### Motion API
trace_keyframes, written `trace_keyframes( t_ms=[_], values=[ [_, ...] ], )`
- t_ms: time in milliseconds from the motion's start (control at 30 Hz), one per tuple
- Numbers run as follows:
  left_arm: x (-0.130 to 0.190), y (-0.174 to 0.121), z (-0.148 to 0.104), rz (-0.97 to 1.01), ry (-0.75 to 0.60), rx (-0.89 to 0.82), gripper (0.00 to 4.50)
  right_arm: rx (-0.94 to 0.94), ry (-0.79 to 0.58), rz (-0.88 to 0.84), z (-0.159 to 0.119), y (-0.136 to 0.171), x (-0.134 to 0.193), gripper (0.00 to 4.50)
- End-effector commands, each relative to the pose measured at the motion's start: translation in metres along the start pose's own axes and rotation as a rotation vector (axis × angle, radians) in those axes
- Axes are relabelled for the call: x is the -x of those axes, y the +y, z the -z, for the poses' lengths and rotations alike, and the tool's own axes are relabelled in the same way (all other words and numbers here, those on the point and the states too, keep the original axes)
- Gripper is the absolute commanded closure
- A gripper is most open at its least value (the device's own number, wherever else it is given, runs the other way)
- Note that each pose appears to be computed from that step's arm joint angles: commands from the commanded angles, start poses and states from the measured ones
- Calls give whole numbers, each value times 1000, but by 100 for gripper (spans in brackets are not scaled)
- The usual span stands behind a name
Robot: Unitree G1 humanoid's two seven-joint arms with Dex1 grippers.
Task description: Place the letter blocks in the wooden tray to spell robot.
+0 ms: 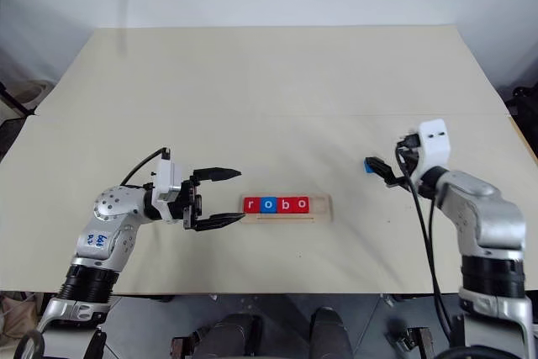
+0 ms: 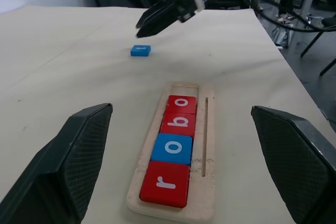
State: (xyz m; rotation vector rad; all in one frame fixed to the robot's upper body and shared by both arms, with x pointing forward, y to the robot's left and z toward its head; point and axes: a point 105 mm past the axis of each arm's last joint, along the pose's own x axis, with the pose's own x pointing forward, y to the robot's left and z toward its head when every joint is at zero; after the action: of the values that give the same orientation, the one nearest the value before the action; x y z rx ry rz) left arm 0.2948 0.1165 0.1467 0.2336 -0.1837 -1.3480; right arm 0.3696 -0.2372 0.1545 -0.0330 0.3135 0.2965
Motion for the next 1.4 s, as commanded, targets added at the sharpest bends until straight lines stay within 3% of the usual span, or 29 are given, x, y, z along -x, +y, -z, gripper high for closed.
trace_keyframes(
  t_ms=[33,100,200,333,700,833,933,1167,1400],
  values=[
    [1,-3,-7,-6,-7,-37,0,10,35,60,0,-1,-12,3],
    [0,-4,-7,-9,-8,-38,0,9,57,85,3,0,-17,20],
    [3,-4,-9,-24,-5,-41,0,23,90,102,9,2,-15,92],
    [10,-4,-8,-43,6,-39,0,14,109,99,15,8,-7,230],
    [6,-4,-7,-32,2,-30,0,-15,85,99,22,12,-1,230],
    [5,-5,-7,-24,2,-28,0,-7,70,71,21,16,-1,303],
    [5,-5,-7,-20,1,-27,0,-12,85,51,23,21,1,303],
    [6,-8,-5,-10,8,-15,0,-37,102,55,29,40,29,303],
    [3,-10,-3,23,9,9,0,-90,135,122,60,63,61,303]
  ],
)
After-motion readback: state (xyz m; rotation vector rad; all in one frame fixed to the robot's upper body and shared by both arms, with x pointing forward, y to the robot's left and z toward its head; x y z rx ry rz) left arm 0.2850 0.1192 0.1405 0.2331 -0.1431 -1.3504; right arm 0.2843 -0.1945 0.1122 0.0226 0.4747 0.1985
